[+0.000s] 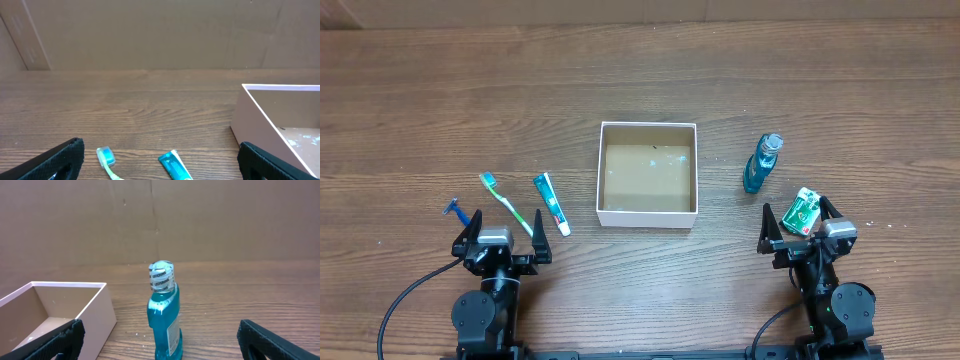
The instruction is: Pack container
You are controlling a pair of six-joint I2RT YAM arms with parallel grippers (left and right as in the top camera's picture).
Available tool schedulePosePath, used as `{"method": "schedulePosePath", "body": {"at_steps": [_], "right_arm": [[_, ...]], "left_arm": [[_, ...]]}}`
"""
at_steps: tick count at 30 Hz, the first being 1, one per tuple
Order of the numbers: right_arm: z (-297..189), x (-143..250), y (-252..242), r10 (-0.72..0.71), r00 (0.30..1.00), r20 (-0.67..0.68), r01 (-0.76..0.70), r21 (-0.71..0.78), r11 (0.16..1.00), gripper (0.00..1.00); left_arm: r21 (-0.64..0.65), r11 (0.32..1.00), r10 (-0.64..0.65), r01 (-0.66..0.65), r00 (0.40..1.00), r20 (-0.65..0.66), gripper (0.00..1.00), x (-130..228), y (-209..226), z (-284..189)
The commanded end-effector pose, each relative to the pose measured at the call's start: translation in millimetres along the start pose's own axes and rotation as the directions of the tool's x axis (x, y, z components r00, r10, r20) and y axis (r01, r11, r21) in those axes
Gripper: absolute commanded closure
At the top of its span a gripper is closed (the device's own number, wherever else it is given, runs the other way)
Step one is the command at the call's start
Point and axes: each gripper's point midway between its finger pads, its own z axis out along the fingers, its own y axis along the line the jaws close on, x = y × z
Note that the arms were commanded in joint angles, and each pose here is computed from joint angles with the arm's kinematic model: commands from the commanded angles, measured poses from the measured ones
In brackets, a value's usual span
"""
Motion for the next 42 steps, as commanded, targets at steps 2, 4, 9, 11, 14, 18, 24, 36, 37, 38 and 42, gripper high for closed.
{"method": "schedulePosePath", "body": {"at_steps": [2,4,9,11,14,18,24,36,37,38,42], "right_arm": [[0,1,0,-0.003,1.0,0.006,0.003,0.0,1.0,0.0],[0,1,0,-0.003,1.0,0.006,0.003,0.0,1.0,0.0],[0,1,0,-0.003,1.0,0.006,0.003,-0.001,1.0,0.0],[0,1,0,-0.003,1.0,0.006,0.003,-0.001,1.0,0.0],[0,1,0,-0.003,1.0,0.007,0.003,0.0,1.0,0.0],[0,1,0,0.037,0.999,0.007,-0.037,-0.001,0.999,0.0],[1,5,-1,0.111,0.994,-0.009,-0.111,0.002,0.994,0.0],[16,-28,2,0.184,0.975,-0.122,-0.181,0.039,0.983,0.0],[21,-37,3,0.185,0.974,-0.132,-0.18,0.042,0.983,0.0],[25,-43,3,0.185,0.972,-0.147,-0.18,0.046,0.983,0.0],[53,-68,6,0.187,0.94,-0.285,-0.169,0.085,0.982,0.0]], "left_arm": [[-0.002,1.0,-0.01,0.01,1.0,0.007,0.0,0,0,0],[-0.002,1.0,-0.01,0.01,1.0,0.007,0.0,0,0,0],[-0.001,1.0,-0.011,0.011,1.0,0.006,0.0,0,0,0],[-0.001,1.0,-0.01,0.01,1.0,0.006,0.0,0,0,0],[-0.001,1.0,-0.01,0.01,1.0,0.006,0.0,0,0,0],[-0.001,1.0,-0.019,0.019,1.0,0.006,0.0,0,0,0],[0.014,0.987,-0.161,0.161,0.987,0.003,0.0,0,-2,0],[0.015,0.985,-0.168,0.173,0.973,-0.156,0.0,-36,-8,-27],[0.013,0.985,-0.169,0.173,0.971,-0.167,0.0,-43,-8,-27],[0.01,0.985,-0.169,0.174,0.969,-0.18,0.0,-49,-8,-25],[-0.012,0.984,-0.174,0.179,0.936,-0.307,0.0,-63,-8,-11]]}}
